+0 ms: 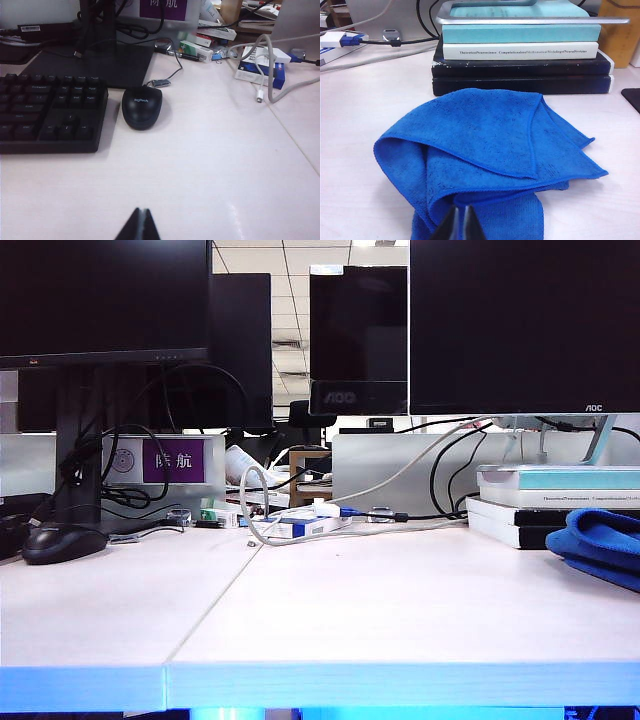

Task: Wipe the table from right to left using the rag.

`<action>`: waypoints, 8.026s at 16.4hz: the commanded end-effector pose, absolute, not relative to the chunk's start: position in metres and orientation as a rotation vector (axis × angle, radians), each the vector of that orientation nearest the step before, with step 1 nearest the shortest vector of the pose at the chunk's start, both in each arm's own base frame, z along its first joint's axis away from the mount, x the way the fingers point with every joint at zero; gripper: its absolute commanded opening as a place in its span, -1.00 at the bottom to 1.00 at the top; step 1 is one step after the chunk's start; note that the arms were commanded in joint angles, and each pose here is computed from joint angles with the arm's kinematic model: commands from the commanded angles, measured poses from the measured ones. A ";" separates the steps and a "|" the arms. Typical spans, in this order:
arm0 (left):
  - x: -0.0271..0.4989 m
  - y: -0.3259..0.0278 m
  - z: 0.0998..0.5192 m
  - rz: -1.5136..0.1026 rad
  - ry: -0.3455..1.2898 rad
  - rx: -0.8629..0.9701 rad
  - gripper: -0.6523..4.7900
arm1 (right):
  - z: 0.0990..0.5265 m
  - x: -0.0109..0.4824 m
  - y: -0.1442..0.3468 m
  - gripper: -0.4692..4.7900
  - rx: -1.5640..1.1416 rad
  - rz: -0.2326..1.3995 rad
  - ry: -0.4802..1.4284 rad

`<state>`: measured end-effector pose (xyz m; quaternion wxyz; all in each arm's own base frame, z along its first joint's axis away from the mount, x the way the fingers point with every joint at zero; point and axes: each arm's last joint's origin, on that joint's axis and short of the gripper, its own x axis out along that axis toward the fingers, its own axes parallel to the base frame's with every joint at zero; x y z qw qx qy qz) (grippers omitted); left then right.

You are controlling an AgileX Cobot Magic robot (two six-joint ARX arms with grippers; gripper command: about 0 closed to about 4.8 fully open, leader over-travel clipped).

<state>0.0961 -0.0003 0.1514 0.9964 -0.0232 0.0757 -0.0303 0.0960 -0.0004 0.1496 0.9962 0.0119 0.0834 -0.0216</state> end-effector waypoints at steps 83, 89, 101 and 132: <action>0.164 -0.102 0.481 -1.050 0.446 0.189 -0.78 | 0.248 0.344 0.001 0.70 -0.093 0.044 1.385; 0.165 -0.103 0.483 -1.049 0.420 0.190 -0.78 | 0.223 0.356 -0.031 0.70 0.004 0.042 1.419; 0.166 -0.103 0.484 -1.049 0.404 0.190 -0.78 | 0.176 0.374 -0.031 0.52 -0.016 0.058 1.511; 0.166 -0.103 0.484 -1.050 0.405 0.189 -0.78 | 0.175 0.370 -0.002 -0.84 0.012 0.102 1.562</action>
